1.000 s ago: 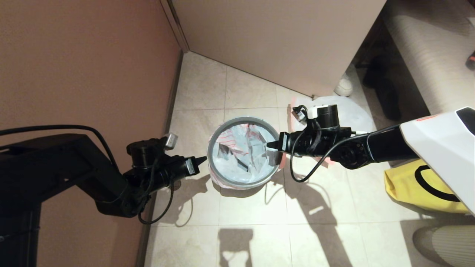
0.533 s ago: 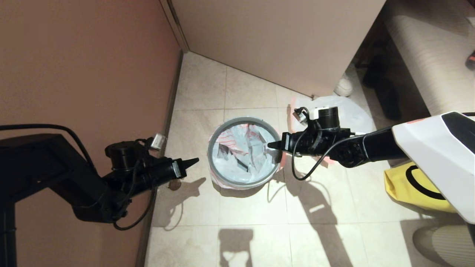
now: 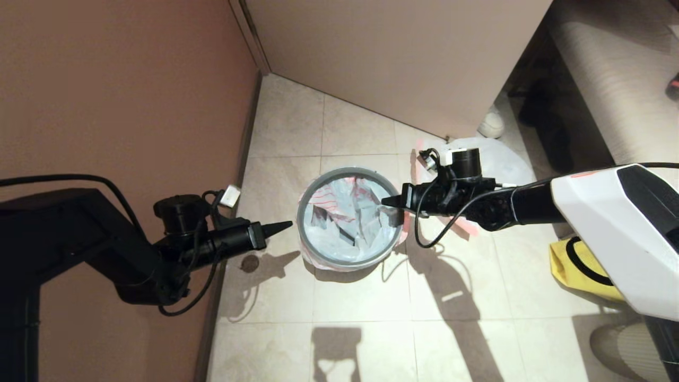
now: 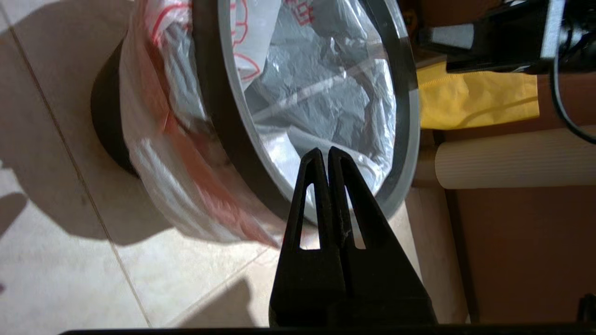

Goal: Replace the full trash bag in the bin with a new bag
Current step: Place the trash can ring on the trash can

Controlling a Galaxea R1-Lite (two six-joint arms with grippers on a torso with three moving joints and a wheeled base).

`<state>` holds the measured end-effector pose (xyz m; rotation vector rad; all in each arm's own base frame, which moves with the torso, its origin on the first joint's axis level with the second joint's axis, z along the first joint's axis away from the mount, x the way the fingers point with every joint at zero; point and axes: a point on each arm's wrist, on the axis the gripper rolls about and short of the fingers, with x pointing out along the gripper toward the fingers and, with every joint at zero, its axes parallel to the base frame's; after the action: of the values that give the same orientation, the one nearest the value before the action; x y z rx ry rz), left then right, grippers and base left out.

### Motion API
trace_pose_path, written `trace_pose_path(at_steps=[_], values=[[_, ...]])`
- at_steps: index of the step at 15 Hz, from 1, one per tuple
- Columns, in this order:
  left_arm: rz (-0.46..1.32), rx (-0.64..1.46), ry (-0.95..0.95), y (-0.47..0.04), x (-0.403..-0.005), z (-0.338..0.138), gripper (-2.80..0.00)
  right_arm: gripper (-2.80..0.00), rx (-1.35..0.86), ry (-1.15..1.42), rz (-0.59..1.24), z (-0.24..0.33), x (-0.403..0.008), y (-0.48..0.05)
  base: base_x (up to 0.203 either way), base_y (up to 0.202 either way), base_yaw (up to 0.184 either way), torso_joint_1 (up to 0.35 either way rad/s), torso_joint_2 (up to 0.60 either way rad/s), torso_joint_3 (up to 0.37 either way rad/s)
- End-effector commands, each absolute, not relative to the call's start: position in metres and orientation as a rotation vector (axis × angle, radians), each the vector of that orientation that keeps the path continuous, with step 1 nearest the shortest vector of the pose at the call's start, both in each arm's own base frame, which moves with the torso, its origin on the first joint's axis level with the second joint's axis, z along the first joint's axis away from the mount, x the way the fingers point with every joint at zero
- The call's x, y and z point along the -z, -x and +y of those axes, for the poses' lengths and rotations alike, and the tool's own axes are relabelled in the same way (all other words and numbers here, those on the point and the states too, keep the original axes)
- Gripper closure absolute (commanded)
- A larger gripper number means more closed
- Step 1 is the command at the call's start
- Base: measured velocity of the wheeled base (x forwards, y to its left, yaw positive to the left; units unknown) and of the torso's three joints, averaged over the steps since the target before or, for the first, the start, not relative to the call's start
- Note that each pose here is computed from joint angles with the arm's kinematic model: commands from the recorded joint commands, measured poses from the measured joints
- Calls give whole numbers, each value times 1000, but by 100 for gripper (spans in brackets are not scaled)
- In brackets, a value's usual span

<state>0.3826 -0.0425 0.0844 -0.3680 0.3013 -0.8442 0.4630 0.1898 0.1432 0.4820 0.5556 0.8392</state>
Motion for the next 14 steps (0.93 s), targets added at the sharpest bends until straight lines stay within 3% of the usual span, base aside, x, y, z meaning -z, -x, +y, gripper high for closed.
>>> trace_pose_path(at_steps=[1, 9, 14], values=[[294, 866, 366, -406, -69, -48, 0, 0, -844, -488, 567, 189, -133, -470, 0, 0, 0, 0, 0, 0], [312, 923, 353, -444, -21, -89, 0, 0, -864, -497, 611, 188, -93, -492, 0, 0, 0, 0, 0, 0], [329, 834, 354, -455, -1, -95, 0, 0, -846, -493, 617, 183, -85, -497, 0, 0, 0, 0, 0, 0]])
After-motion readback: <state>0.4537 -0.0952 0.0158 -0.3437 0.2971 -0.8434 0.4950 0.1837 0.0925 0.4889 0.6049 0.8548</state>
